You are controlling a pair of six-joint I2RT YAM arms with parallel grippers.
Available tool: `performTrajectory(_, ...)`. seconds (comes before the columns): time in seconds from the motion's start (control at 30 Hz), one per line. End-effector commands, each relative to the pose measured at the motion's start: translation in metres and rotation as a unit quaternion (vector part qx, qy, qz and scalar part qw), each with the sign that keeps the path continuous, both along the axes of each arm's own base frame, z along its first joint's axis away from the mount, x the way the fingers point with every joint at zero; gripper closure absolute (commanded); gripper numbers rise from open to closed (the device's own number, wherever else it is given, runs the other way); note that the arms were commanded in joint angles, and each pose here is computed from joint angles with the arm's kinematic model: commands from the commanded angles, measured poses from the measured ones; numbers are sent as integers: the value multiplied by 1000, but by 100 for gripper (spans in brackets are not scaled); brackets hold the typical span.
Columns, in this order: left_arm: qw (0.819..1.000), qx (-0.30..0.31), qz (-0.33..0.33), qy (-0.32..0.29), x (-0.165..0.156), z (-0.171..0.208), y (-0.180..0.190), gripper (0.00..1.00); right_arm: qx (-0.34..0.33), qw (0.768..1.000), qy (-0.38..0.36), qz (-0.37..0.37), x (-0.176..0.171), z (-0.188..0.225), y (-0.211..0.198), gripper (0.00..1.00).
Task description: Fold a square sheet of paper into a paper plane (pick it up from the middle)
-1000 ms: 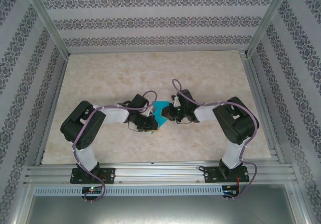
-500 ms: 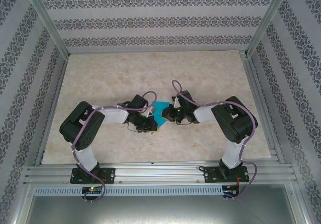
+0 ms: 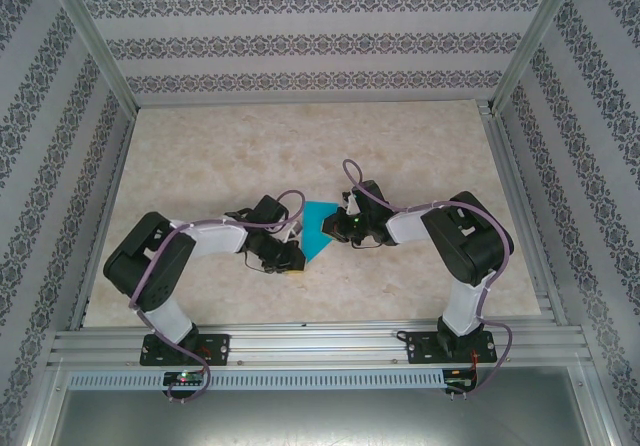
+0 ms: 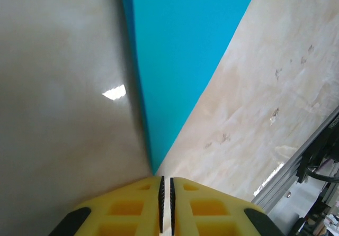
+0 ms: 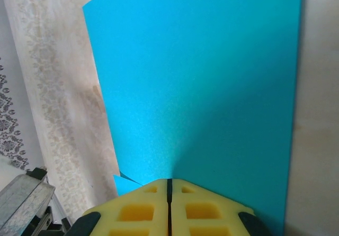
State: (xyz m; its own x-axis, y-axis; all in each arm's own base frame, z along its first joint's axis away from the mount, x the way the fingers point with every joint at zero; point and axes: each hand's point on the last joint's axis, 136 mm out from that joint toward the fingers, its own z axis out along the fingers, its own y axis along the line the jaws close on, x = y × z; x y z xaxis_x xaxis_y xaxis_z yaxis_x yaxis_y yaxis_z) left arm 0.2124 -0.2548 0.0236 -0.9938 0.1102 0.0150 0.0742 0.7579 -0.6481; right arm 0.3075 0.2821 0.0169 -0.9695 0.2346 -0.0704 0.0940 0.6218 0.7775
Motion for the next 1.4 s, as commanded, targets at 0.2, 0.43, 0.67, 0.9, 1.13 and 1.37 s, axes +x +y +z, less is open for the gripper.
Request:
performTrajectory(0.2,995,-14,33,-89,54,43,-10,82,-61,997,38,-27,-8,-34,-20,92)
performTrajectory(0.43,994,42,58,-83,88,12,-4,83,-46,998,29,-24,-1,-22,-12,91)
performTrajectory(0.67,994,72,49,-69,87,-11,2,83,-27,999,4,-33,8,7,-11,87)
performTrajectory(0.9,993,73,39,-82,84,-7,5,83,-62,996,-21,-61,9,29,-42,76)
performTrajectory(1.13,994,30,38,-101,90,12,-8,79,-70,996,-1,-59,2,21,-50,68)
performTrajectory(1.37,991,39,45,-121,96,20,-4,78,-61,997,13,-53,-1,13,-44,65)
